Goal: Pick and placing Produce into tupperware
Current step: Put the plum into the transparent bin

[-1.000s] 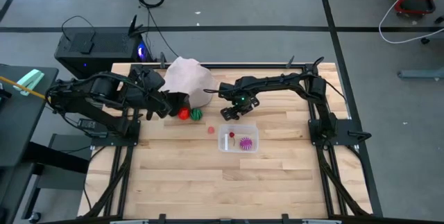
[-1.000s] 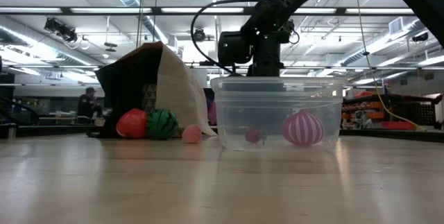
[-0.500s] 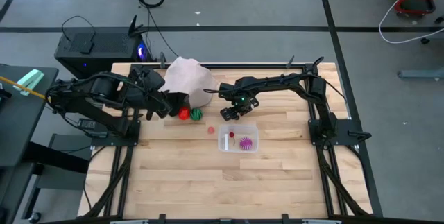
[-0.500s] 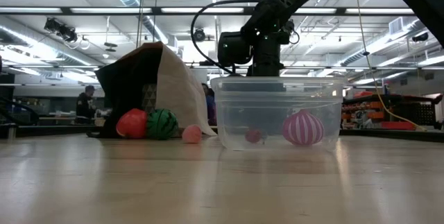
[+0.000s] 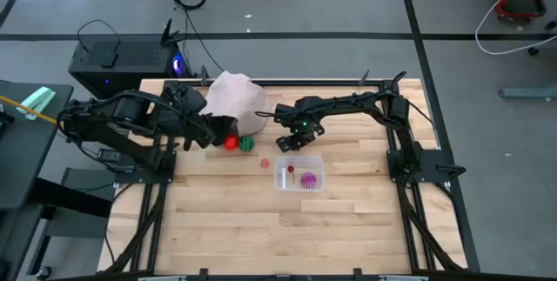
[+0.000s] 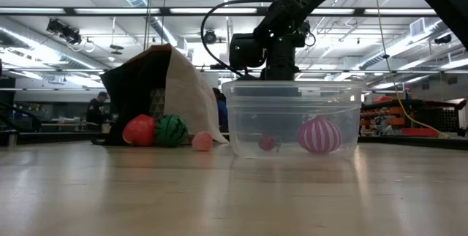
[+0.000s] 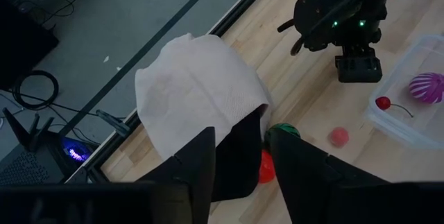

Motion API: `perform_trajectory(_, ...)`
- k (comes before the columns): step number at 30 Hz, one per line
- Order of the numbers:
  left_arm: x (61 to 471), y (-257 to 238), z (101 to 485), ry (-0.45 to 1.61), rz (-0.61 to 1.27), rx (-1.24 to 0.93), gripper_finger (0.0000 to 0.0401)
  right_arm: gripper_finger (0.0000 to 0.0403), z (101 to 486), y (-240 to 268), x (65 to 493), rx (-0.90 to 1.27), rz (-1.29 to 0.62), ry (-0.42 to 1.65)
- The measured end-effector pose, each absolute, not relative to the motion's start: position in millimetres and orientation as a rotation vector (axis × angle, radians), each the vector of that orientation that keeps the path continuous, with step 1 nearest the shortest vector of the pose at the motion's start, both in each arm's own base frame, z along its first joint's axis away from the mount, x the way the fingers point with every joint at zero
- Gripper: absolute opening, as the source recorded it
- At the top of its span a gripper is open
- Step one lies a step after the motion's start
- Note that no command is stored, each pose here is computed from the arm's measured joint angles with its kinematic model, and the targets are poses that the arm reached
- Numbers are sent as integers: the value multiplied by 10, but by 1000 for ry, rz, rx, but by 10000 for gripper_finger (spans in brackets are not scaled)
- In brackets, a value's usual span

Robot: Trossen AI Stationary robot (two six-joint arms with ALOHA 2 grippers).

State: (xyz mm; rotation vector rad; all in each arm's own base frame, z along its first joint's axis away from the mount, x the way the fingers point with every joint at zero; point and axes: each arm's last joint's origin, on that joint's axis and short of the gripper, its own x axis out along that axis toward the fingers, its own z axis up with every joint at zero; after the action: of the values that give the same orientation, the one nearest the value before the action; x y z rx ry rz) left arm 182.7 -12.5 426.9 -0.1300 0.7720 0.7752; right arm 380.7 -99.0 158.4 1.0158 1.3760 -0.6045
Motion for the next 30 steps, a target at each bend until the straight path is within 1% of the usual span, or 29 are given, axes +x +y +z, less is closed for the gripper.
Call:
perform_trajectory(7, 1827, -124, 4269, 772, 776, -131, 150, 165, 1585, -988, 3808, 1018, -595, 1378)
perform_trajectory(19, 1827, -124, 4269, 772, 776, -131, 142, 89, 1592, -995, 3838, 1017, -575, 1348)
perform_trajectory(30, 1826, -124, 4269, 772, 776, -130, 151, 38, 1592, -999, 3849, 984, -546, 1341)
